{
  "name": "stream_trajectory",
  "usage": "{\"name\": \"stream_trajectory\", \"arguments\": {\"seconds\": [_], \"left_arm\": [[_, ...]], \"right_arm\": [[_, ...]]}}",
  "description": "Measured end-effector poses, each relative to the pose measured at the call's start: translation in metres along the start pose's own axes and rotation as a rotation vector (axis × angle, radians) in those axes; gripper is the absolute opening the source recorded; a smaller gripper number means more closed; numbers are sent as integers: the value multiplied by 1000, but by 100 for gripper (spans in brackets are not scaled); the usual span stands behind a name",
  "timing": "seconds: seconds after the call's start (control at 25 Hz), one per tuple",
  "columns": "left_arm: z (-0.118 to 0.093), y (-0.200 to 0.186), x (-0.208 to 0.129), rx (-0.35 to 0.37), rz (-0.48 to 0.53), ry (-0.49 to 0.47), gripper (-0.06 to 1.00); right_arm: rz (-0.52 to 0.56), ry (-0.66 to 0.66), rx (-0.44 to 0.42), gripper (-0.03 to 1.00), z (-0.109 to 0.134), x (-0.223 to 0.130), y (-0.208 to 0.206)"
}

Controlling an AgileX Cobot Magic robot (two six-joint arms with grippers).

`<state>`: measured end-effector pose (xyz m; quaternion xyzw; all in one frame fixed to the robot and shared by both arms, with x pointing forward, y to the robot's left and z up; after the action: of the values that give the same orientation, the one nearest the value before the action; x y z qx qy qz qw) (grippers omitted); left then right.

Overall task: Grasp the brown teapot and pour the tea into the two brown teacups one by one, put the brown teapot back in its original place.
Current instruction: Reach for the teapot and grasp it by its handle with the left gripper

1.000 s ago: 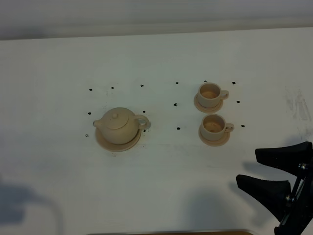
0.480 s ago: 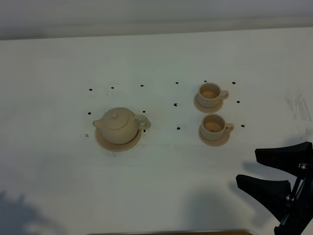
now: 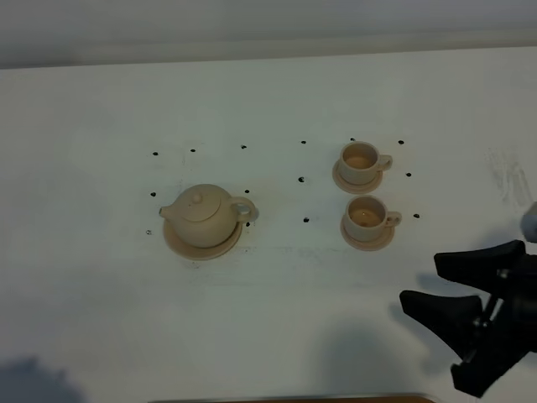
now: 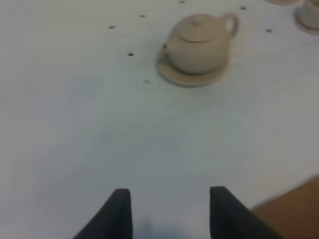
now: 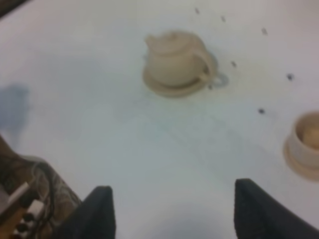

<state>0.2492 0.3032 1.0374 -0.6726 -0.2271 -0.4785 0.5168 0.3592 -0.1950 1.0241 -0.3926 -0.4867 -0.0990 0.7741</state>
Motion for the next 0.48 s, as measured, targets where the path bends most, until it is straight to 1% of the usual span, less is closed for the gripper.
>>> {"name": "stream_trajectory", "arguments": {"seconds": [0.12,0.2,0.32,0.48], "left_arm": [[0,0,0,3,0,7,35],[0,0,0,28,1,-5,35],[1,-1,-1,118,1,-53,35],[2,-2,-1,276,-1,-139,35]], "right_arm": [[31,23,-39,53,-7,-2,8],[55,25,-56,53,-10,-3,12],[85,27,-78,52,-14,-4,17],[105,31,-101,52,-18,-2,23]]}}
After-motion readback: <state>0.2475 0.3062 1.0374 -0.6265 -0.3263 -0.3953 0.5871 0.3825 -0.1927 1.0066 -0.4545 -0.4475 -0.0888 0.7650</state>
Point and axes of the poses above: a point on each arm's last joint axis where the gripper is mounted, y pointing out along that axis toward the gripper, z along the wrist's bending axis when the last joint is at zero, x = y × z, the point moved 1 cm from there along y, pointing out along that axis toward the gripper
